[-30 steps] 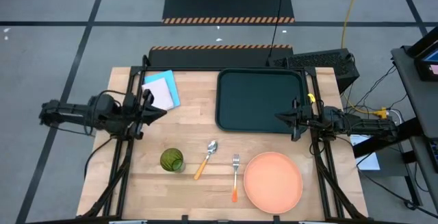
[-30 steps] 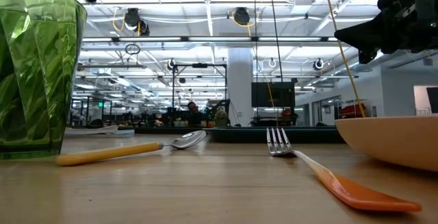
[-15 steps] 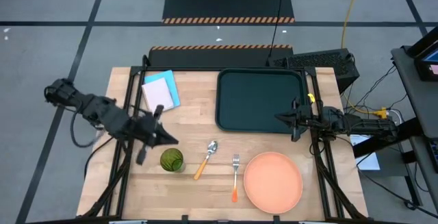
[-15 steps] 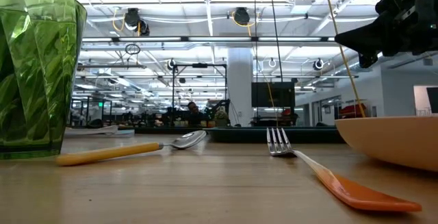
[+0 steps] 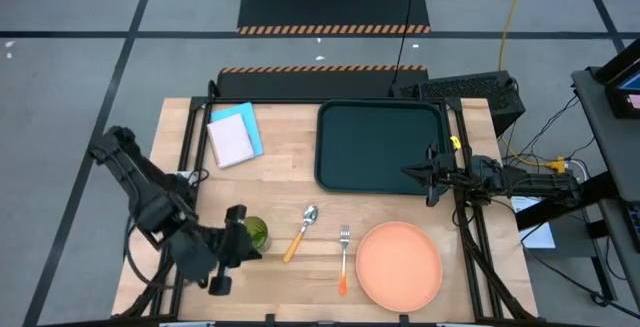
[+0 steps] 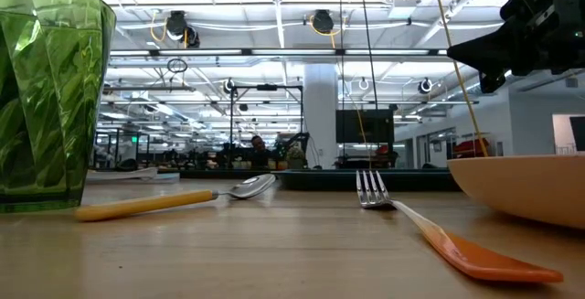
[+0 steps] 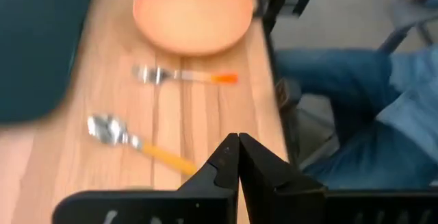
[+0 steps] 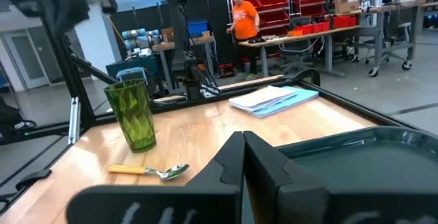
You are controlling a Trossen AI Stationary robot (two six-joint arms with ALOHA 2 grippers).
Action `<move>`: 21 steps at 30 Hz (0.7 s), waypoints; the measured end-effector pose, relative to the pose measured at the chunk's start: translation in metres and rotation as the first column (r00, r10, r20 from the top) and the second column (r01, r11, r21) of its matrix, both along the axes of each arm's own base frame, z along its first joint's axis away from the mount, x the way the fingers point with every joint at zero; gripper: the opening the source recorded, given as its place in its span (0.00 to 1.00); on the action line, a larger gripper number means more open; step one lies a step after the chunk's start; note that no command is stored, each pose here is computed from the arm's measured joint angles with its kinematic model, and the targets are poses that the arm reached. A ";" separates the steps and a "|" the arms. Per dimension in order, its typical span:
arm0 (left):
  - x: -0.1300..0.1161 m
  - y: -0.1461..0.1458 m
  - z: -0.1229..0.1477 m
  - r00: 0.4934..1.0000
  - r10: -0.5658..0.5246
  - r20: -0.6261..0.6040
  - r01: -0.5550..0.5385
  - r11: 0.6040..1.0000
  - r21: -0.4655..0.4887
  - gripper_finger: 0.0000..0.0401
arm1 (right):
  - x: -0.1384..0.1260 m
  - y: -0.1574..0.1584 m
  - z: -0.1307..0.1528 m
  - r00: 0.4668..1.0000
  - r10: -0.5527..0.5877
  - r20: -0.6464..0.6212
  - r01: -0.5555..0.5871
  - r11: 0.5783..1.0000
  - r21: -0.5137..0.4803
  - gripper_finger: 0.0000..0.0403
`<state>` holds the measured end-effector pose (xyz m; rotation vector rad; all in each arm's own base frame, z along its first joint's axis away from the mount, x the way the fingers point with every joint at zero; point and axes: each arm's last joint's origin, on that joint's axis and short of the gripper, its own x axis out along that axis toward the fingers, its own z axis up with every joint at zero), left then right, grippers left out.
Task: Pick and place plate/cup/fork/spoon on tray
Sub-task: Put the green cup on the top left of the black tray
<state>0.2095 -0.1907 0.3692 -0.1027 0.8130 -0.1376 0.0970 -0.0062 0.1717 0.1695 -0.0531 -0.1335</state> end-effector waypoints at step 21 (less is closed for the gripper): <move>0.020 -0.020 -0.080 0.908 0.222 -0.355 -0.114 0.947 0.300 0.64 | 0.000 0.000 0.004 0.999 -0.003 0.032 0.006 0.997 -0.075 0.00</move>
